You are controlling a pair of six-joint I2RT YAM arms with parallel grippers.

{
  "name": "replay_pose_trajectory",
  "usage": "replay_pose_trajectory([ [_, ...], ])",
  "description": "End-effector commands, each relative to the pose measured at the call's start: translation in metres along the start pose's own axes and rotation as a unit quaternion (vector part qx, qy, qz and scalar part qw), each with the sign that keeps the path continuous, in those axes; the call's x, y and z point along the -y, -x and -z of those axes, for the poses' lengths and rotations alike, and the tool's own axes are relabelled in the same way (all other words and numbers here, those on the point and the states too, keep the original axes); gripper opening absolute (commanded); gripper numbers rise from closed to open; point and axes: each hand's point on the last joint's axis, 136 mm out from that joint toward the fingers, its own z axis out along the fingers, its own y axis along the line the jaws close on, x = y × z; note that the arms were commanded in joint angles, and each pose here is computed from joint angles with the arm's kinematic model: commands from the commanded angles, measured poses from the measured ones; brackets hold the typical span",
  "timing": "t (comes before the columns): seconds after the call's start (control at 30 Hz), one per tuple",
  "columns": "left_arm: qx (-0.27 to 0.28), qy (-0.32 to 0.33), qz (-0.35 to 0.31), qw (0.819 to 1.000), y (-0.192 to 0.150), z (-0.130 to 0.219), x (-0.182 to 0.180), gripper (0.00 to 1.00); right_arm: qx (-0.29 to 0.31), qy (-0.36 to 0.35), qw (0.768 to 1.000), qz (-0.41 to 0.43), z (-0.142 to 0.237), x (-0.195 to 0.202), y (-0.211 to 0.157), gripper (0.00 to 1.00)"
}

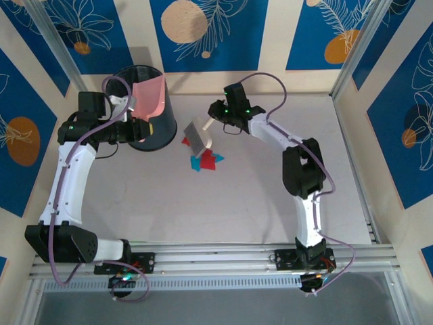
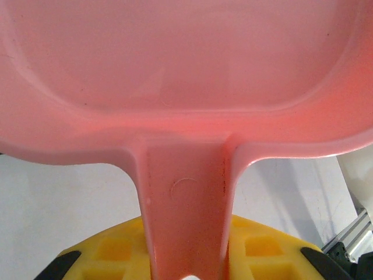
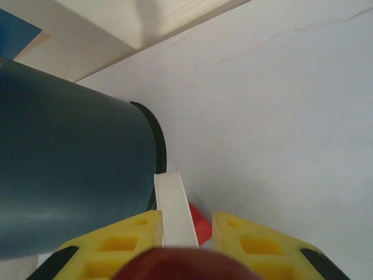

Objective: Sweep away the paper scraps from the table

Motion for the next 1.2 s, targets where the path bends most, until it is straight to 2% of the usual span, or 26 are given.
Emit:
replay_pose_trajectory([
  [0.0, -0.011, -0.011, -0.012, 1.000, -0.007, -0.001, 0.004, 0.00, -0.025, 0.012, 0.999, -0.034, -0.009, -0.017, -0.004, 0.00],
  [0.13, -0.010, -0.013, -0.013, 1.000, -0.008, 0.001, 0.006, 0.00, -0.048, -0.034, 0.997, -0.057, -0.020, 0.003, -0.017, 0.00],
  [0.3, -0.019, -0.024, -0.020, 0.999, -0.013, 0.000, 0.011, 0.00, -0.060, -0.091, 0.992, -0.060, -0.013, 0.030, -0.030, 0.00],
  [0.53, -0.031, -0.023, -0.030, 0.999, -0.019, -0.004, 0.014, 0.00, -0.054, -0.144, 0.987, -0.038, 0.016, 0.060, -0.037, 0.00],
  [0.87, -0.080, -0.014, -0.059, 0.995, -0.040, -0.020, 0.024, 0.00, -0.018, -0.214, 0.976, -0.019, 0.070, 0.110, -0.035, 0.00],
  [1.0, -0.115, 0.011, -0.071, 0.991, -0.058, -0.027, 0.021, 0.00, 0.005, -0.187, 0.982, -0.017, 0.084, 0.109, -0.026, 0.00],
  [1.17, -0.168, 0.052, -0.094, 0.980, -0.087, -0.036, 0.015, 0.00, 0.048, -0.102, 0.993, 0.021, 0.098, 0.074, -0.006, 0.00],
])
